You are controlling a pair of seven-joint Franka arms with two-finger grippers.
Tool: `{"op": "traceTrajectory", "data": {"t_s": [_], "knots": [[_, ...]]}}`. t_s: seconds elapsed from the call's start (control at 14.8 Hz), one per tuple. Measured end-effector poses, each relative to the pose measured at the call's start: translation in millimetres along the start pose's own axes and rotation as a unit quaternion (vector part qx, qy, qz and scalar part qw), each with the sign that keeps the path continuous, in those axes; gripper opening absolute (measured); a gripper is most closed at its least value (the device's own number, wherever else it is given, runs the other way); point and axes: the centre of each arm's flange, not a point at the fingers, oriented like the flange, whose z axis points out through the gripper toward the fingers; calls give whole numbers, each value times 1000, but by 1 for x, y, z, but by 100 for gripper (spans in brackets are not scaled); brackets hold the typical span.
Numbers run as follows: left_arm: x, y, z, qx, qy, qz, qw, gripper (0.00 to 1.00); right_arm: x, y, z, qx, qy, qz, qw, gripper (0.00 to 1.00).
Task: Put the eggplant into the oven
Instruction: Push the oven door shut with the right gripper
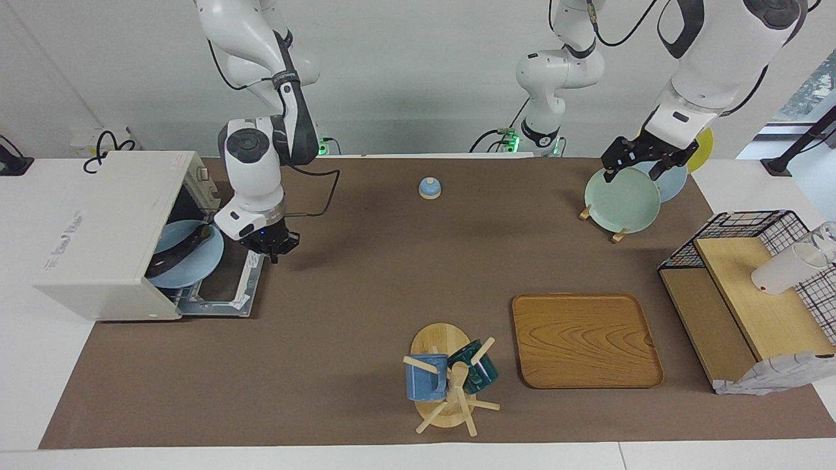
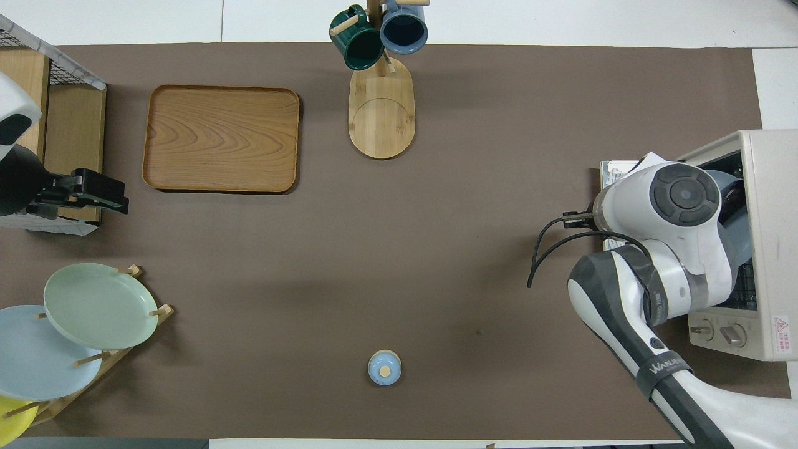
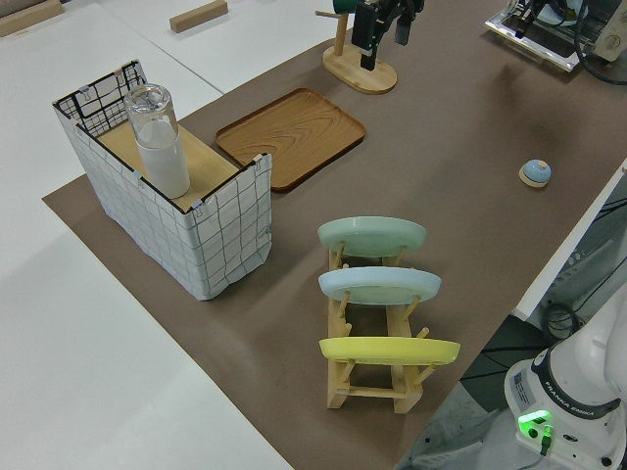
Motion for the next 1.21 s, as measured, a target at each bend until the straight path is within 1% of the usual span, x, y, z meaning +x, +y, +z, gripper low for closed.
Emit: {"op": "traceTrajectory", "data": {"t_s": [0.4,1.01,1.21], "knots": [[0,0,0,0,0,0,1000,100,3,8,29,2,-15,11,1000,1],[0,0,0,0,0,0,1000,100,0,35,41,1,-28,35,999,1],[0,0,0,0,0,0,1000,100,-1,35,42,1,-29,35,999,1]]}}
